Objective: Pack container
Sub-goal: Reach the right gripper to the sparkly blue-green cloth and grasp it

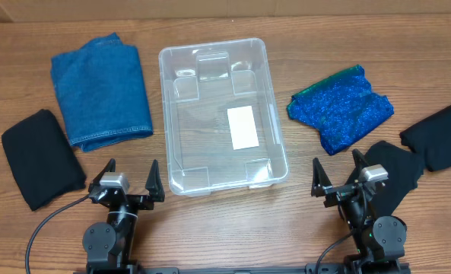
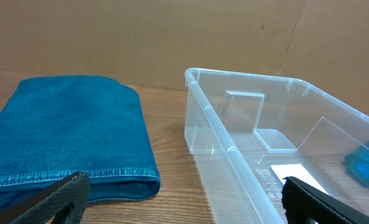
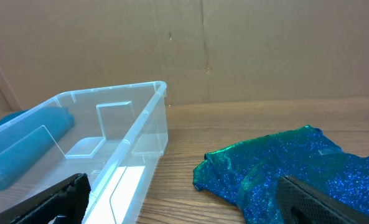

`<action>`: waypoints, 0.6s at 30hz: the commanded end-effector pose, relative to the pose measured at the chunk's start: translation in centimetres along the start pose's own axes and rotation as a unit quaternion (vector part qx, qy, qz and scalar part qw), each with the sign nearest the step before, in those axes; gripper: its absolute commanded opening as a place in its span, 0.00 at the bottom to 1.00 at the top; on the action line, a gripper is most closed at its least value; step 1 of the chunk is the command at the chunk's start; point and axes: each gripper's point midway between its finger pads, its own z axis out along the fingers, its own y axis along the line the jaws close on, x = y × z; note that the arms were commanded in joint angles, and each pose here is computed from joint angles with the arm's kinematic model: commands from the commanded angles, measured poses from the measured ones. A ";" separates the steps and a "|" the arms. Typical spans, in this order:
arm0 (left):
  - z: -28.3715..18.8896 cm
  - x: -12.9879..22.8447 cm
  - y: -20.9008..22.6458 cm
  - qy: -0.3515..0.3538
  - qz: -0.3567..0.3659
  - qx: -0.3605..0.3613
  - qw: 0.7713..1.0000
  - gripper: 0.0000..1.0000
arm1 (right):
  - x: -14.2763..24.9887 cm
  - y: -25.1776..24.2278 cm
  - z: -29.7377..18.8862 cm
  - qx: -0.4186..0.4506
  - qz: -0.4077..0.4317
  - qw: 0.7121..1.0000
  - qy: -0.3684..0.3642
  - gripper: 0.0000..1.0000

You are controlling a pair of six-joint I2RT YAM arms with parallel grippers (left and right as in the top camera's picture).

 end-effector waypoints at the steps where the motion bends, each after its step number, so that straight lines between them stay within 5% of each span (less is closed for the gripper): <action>1: 0.0 0.2 0.1 0.002 0.005 -0.001 1.000 1.00 | 0.2 0.1 0.0 -0.003 0.002 1.000 -0.001 1.00; 18: 0.0 0.2 0.1 0.002 0.005 0.000 1.000 1.00 | 0.2 -0.1 0.0 0.003 0.002 1.000 -0.001 1.00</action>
